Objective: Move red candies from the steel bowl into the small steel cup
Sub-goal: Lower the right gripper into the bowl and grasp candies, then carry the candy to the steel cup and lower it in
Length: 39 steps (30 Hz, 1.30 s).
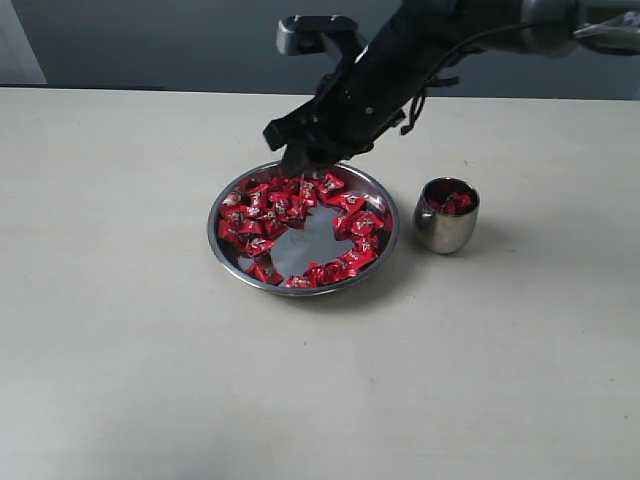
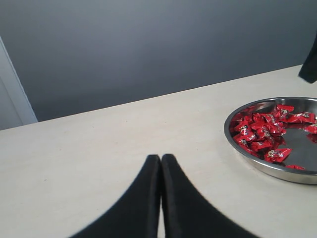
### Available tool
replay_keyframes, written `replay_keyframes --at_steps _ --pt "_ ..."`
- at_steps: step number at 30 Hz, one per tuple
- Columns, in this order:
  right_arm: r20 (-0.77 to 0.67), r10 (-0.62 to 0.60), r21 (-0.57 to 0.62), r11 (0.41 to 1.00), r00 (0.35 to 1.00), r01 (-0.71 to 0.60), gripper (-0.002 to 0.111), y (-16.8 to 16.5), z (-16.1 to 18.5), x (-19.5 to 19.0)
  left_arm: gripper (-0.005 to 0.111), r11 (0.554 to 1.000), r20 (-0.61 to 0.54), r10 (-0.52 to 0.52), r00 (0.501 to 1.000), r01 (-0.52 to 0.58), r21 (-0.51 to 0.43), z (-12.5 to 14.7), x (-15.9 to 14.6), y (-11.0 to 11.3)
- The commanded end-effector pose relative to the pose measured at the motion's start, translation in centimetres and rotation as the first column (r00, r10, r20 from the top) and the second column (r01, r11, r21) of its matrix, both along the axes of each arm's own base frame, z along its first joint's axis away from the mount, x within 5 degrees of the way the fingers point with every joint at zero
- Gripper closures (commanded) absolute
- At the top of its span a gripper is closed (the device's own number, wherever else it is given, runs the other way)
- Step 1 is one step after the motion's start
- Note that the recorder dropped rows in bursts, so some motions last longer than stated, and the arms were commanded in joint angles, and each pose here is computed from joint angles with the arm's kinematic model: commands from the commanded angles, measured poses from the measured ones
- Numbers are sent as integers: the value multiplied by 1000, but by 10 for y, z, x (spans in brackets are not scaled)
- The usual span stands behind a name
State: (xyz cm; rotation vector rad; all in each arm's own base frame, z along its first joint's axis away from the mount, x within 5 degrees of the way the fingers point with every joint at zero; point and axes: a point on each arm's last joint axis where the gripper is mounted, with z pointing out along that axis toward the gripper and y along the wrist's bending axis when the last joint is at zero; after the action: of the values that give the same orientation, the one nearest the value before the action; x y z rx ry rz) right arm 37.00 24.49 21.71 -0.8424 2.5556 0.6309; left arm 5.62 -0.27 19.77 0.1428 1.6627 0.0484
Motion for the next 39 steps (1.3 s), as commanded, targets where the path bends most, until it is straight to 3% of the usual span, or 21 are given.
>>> replay_keyframes --at_steps 1,8,27,33,39 --pt "24 25 -17 1000 999 -25 66 26 -32 -2 105 1000 4 0 1000 0 -5 -1 0 0" --pt "-84 28 -48 998 996 -32 66 36 -80 -4 105 1000 4 0 1000 0 -5 -1 0 0" --pt "-138 -37 3 999 990 38 67 42 -99 -1 105 1000 4 0 1000 0 -5 -1 0 0" --pt "-133 -42 3 999 990 42 93 42 -100 -1 105 1000 4 0 1000 0 -5 -1 0 0" --pt "-136 -42 -6 999 990 42 96 42 -105 0 105 1000 4 0 1000 0 -5 -1 0 0"
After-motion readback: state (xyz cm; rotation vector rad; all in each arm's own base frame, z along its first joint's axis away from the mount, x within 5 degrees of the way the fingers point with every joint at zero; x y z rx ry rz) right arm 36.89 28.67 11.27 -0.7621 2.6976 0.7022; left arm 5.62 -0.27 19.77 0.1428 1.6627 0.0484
